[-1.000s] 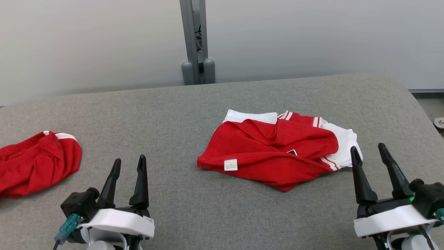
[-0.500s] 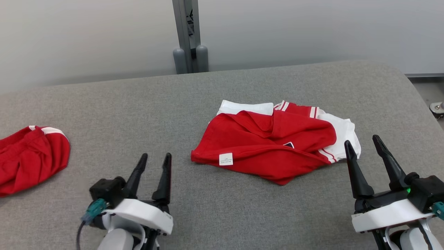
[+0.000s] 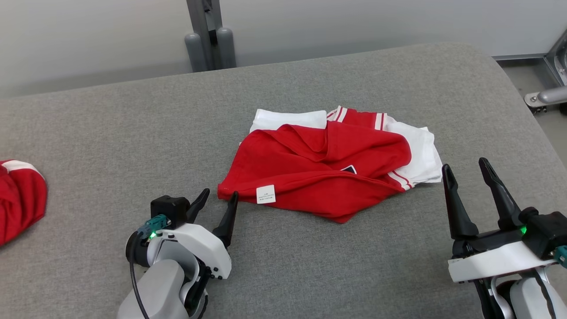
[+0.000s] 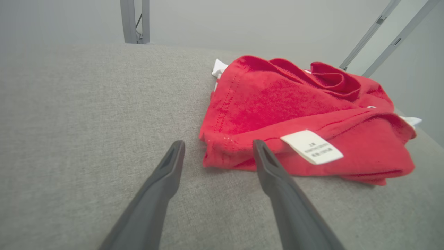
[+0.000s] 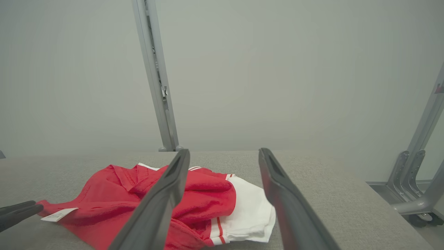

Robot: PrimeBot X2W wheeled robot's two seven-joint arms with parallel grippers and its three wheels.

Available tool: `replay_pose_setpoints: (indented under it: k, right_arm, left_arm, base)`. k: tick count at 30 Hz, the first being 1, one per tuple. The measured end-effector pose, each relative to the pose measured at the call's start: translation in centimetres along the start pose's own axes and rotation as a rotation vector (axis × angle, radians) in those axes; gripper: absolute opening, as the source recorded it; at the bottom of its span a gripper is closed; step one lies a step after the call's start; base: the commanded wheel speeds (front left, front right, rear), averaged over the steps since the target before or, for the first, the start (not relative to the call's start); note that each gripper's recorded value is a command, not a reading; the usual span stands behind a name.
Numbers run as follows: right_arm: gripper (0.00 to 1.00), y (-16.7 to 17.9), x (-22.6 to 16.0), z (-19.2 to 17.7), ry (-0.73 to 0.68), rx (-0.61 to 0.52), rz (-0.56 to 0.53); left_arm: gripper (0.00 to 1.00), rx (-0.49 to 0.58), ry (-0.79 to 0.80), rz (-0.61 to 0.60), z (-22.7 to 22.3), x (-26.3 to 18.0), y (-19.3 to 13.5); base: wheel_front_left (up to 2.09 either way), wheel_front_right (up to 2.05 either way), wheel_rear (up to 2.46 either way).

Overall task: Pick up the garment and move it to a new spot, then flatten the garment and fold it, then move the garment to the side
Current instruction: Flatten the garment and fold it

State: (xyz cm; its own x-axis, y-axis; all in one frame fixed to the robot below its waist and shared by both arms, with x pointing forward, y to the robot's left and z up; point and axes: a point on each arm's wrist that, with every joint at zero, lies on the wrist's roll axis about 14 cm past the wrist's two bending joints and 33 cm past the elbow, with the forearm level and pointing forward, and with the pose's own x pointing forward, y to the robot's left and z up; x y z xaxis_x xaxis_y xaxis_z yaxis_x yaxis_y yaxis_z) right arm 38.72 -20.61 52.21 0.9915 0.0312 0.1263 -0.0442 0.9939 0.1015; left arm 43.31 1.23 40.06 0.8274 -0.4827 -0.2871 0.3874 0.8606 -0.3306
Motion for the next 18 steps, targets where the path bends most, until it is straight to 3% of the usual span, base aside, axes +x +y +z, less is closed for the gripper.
replay_pose_setpoints:
  k: [8,14,15,16,17,18]
  right_arm:
    - [1.00,-3.1,-0.6,-0.1,0.007,-0.024,-0.102]
    - [1.00,-3.4,-0.8,-0.2,0.012,-0.035,-0.119]
    - [1.00,-3.5,-0.8,-0.2,0.013,-0.039,-0.124]
    - [1.00,-3.6,-0.8,-0.3,0.014,-0.040,-0.127]
    - [1.00,-3.7,-0.8,-0.3,0.014,-0.040,-0.129]
    - [1.00,-3.7,-0.8,-0.3,0.014,-0.039,-0.131]
  left_arm:
    - [1.00,-0.028,0.054,-0.032,-1.3,1.3,-1.0]
    - [1.00,-0.032,0.064,-0.040,-1.4,1.6,-1.2]
    - [0.87,-0.032,0.061,-0.041,-1.3,1.7,-1.3]
    - [0.27,-0.035,0.056,-0.042,-1.1,1.8,-1.3]
    - [0.00,-0.035,0.051,-0.044,-0.9,1.8,-1.4]
    - [0.00,-0.034,0.048,-0.046,-0.8,1.8,-1.4]
  base:
    - [0.00,0.00,0.00]
    - [0.00,0.00,0.00]
    - [0.00,0.00,0.00]
    - [0.00,0.00,0.00]
    - [0.00,0.00,0.00]
    - [0.00,0.00,0.00]
